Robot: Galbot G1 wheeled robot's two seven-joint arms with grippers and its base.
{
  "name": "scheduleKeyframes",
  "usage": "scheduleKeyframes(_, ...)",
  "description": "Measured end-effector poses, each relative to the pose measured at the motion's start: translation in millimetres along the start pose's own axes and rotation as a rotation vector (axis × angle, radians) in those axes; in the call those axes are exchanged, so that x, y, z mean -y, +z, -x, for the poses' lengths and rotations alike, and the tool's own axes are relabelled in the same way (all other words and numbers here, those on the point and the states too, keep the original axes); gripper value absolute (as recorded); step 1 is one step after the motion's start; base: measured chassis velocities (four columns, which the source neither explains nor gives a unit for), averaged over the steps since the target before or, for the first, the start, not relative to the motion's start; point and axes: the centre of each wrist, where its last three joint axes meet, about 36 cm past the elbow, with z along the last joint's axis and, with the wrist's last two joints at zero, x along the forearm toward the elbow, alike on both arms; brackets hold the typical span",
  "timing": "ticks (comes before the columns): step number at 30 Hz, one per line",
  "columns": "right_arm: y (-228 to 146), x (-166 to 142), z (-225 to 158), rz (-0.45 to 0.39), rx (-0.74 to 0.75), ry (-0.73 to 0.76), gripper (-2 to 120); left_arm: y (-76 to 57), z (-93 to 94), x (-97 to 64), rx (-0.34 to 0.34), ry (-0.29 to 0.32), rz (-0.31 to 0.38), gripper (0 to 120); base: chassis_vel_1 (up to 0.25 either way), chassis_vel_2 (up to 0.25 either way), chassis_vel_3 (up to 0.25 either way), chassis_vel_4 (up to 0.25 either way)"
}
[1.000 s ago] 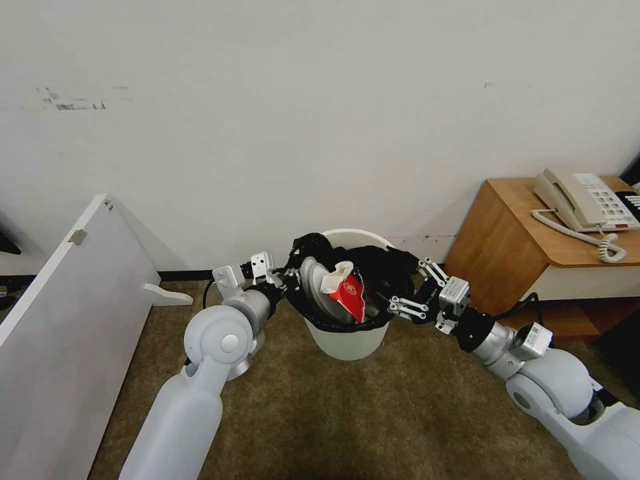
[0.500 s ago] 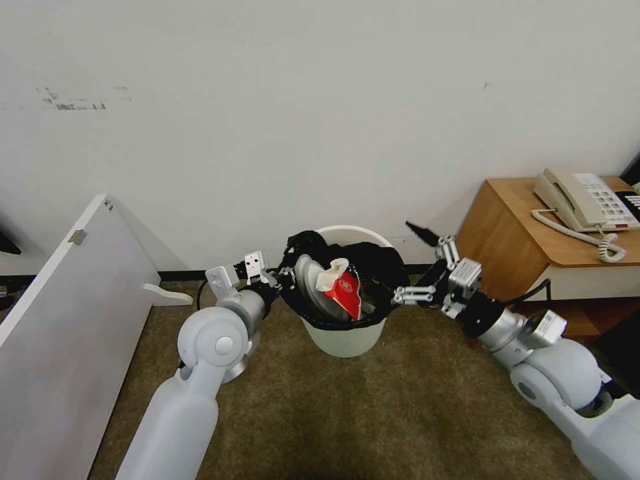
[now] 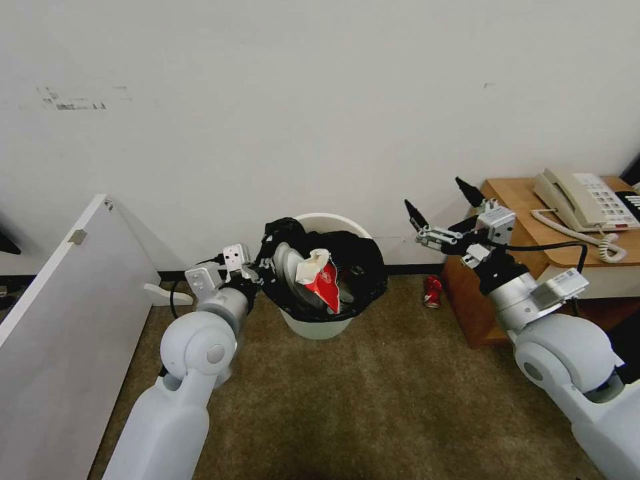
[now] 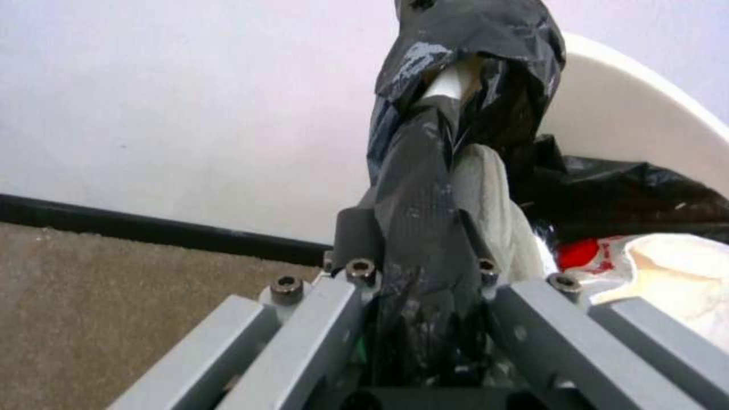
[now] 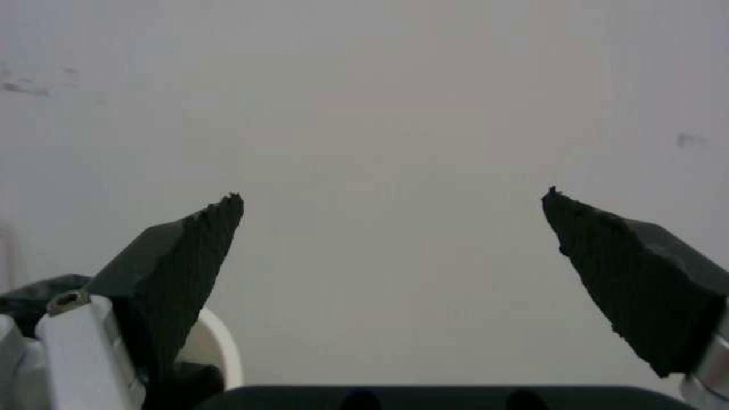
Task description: Pick up the trash bin, then pick up the garbage from the floor and place it into the trash bin.
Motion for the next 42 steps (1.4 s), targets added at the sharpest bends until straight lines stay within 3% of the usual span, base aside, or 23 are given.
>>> scheduleKeyframes(13,2.7,-0.6,-1.2,0.01,0.01,0.03,100,0.9,-2.7,1.5,-0.001,0.006,-0.005,4,0.0,0.0,0.0,0.0)
scheduleKeyframes(18,6.7,2.1,-3.2,-0.024,0.005,0.015,100,0.9,-3.4,2.2,-0.003,0.009,-0.01,4,0.0,0.0,0.0,0.0)
scheduleKeyframes(42,9.4,0.1,-2.7,0.007,0.024,0.011,100,-0.7,-3.9,2.9,-0.006,0.014,-0.016,4,0.017,0.015,-0.017,-0.017)
